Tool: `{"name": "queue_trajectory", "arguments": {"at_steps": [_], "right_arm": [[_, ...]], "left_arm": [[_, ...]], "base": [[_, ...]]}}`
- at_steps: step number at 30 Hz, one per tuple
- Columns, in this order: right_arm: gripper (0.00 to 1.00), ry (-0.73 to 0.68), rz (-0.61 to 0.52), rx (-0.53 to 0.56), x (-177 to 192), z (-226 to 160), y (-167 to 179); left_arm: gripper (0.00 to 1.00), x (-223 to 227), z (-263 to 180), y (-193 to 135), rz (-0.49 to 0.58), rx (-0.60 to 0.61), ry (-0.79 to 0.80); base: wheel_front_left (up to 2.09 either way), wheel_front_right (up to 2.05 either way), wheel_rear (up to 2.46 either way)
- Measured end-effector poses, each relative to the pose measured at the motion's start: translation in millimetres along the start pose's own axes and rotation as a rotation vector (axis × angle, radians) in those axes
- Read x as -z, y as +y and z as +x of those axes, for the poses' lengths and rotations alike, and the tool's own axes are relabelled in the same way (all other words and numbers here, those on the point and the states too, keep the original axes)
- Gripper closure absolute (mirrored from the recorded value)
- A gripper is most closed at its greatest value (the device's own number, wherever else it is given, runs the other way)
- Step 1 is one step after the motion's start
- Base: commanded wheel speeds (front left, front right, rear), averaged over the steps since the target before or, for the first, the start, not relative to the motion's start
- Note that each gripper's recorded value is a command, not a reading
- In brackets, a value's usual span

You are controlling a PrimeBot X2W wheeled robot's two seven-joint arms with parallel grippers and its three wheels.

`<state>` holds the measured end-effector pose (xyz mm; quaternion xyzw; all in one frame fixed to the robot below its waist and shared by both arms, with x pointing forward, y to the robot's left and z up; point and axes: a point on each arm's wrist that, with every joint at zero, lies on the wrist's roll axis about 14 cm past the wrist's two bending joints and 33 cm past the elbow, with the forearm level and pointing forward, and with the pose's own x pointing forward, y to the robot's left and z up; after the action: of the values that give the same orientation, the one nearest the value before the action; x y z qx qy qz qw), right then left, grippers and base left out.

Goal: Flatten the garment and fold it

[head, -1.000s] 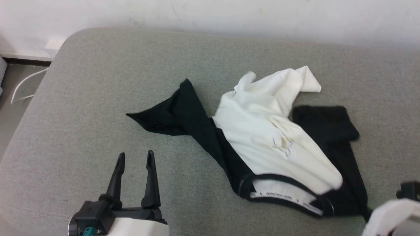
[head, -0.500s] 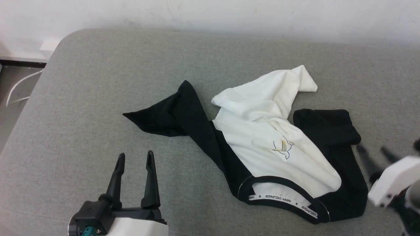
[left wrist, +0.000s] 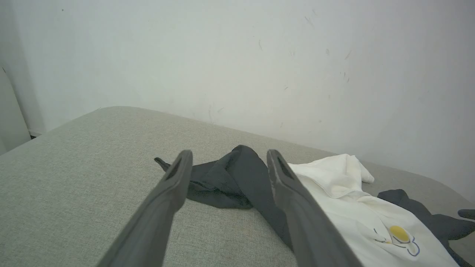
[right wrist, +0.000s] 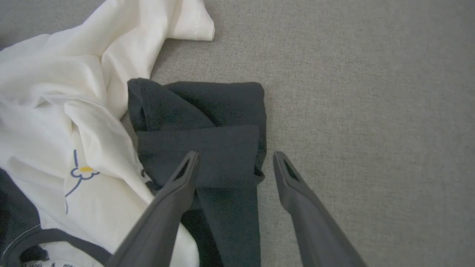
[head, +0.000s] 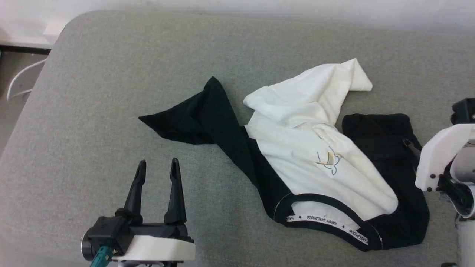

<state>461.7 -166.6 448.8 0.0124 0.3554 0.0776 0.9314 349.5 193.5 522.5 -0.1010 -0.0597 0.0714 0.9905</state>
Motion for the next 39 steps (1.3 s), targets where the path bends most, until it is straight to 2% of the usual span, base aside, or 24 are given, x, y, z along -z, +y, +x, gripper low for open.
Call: {"name": "queue_trajectory", "arguments": {"at_steps": [10,11,12,13,17,23,27,30,35,39], "right_arm": [[0.0,0.159,0.011,0.009,35.0,45.4,2.4],[0.46,0.169,0.015,0.005,37.8,47.8,4.0],[0.68,0.171,0.016,0.0,38.3,49.7,5.9],[1.0,0.164,0.015,-0.004,36.3,51.1,7.9],[1.0,0.079,0.006,-0.011,12.3,50.1,10.2],[1.0,-0.143,-0.019,0.041,-56.6,33.1,-12.6],[1.0,-0.32,-0.049,0.142,-113.2,20.2,-47.0],[1.0,-0.401,-0.09,0.231,-143.8,16.9,-72.1],[1.0,-0.445,-0.156,0.384,-169.5,21.4,-115.0],[1.0,-0.439,-0.196,0.473,-172.8,34.0,-139.7]], "left_arm": [[0.0,7.0,3.7,15.1,0.022,-0.049,0.023],[0.0,7.7,3.5,16.7,0.025,-0.054,0.026],[0.0,8.3,3.6,17.9,0.027,-0.057,0.028],[0.0,8.8,3.7,18.9,0.028,-0.06,0.029],[0.0,10.0,5.3,16.9,0.026,-0.053,0.031],[0.0,12.0,8.2,9.2,0.016,-0.03,0.033],[0.0,16.9,10.6,7.0,0.015,-0.024,0.047],[0.0,19.3,15.8,6.0,0.011,-0.021,0.05],[0.0,25.1,23.9,5.7,0.01,-0.022,0.062],[0.0,33.2,27.1,9.8,0.02,-0.034,0.084]], "base": [[0.0,0.0,0.0],[0.0,0.0,0.0],[0.0,0.0,0.0],[0.0,0.0,0.0],[0.0,0.0,0.0],[0.0,0.0,0.0],[0.0,0.0,0.0],[0.0,0.0,0.0],[0.0,0.0,0.0],[0.0,0.0,0.0]]}}
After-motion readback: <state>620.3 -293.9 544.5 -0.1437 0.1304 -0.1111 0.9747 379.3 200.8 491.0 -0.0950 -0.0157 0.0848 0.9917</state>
